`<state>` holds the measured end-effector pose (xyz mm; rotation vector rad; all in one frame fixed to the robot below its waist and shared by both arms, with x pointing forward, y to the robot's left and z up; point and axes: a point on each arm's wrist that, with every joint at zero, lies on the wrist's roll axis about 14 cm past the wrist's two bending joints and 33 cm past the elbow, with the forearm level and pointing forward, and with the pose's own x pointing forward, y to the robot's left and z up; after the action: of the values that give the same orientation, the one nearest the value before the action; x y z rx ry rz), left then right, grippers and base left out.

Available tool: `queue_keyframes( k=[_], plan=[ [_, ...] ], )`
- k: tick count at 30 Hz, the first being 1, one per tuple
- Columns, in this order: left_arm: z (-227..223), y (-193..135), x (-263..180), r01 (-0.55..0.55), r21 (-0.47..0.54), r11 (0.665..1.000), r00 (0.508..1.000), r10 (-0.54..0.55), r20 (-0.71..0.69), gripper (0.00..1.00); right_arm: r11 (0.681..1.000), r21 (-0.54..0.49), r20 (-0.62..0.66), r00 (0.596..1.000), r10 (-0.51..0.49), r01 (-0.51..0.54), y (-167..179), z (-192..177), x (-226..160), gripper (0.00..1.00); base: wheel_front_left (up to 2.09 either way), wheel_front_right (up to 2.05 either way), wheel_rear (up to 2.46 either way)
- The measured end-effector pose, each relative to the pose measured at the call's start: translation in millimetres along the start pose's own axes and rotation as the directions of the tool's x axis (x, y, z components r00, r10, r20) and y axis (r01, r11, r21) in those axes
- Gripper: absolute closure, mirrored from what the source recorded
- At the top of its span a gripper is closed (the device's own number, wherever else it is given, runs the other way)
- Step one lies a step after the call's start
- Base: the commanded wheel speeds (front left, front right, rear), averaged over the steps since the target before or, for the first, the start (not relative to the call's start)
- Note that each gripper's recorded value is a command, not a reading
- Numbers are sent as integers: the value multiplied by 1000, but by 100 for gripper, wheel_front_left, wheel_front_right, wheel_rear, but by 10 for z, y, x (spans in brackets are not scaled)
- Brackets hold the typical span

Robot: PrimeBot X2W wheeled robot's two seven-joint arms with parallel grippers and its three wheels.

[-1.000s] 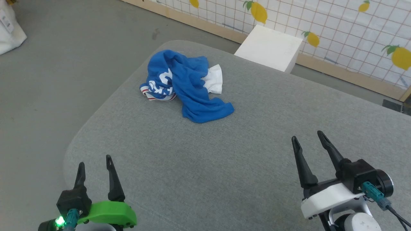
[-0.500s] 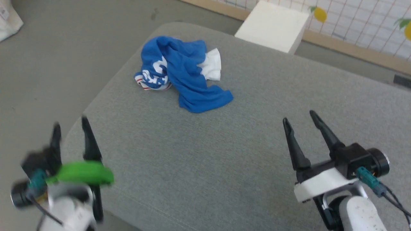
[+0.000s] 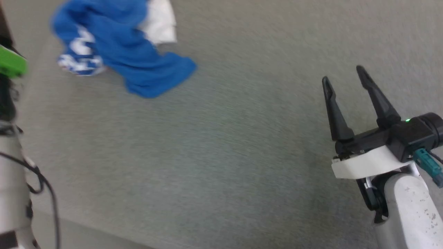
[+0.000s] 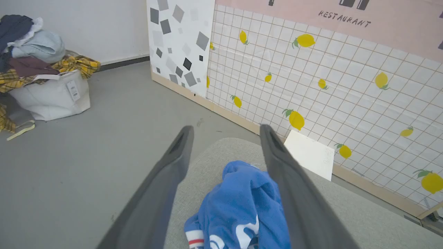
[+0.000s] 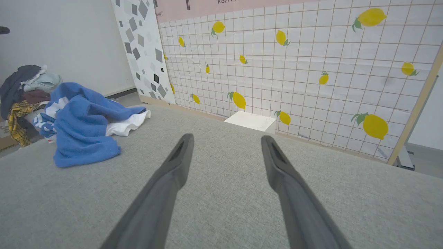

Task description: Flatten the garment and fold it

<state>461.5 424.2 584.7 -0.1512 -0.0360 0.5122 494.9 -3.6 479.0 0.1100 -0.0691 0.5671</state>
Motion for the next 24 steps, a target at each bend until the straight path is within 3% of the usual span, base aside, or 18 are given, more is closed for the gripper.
queue_keyframes(
  k=[4, 7, 9, 13, 16, 17, 18, 19, 24],
  plan=[
    [-518, -204, 322, -7, -120, 993, 980, -18, -200, 0, 997, 19, -44, 996, -72, 73, -282, -274, -82, 0, 0, 0, 0],
    [-1041, -310, 407, -56, -170, 984, 921, -15, -389, 0, 992, 16, -83, 989, -121, 123, -470, -462, -185, 0, 0, 0, 0],
    [-1378, -307, 423, -106, -149, 983, 865, 17, -502, 0, 988, 17, -105, 983, -153, 156, -589, -574, -250, 0, 0, 0, 0],
    [-1956, -160, 313, -155, 34, 987, 735, 138, -664, 0, 977, 7, -142, 967, -209, 213, -784, -747, -393, 0, 0, 0, 0],
    [-2276, -164, 190, -179, 69, 981, 655, 172, -736, 0, 970, 3, -149, 960, -239, 242, -869, -796, -452, 0, 0, 0, 0],
    [-2310, -174, 181, -165, 84, 983, 639, 171, -750, 5, 968, 3, -149, 958, -246, 249, -885, -800, -469, 0, 0, 0, 0],
    [-2327, -182, 178, -148, 99, 984, 625, 171, -762, 77, 966, 0, -151, 955, -255, 258, -910, -802, -494, 0, 0, 0, 0],
    [-2316, -198, 185, -130, 109, 986, 628, 167, -760, 100, 964, -1, -152, 953, -264, 267, -932, -798, -519, 0, 0, 0, 0],
    [-2046, -266, 293, -10, 226, 974, 792, 146, -593, 100, 957, -19, -161, 943, -290, 291, -979, -730, -640, 0, 0, 0, 0]
  ],
)
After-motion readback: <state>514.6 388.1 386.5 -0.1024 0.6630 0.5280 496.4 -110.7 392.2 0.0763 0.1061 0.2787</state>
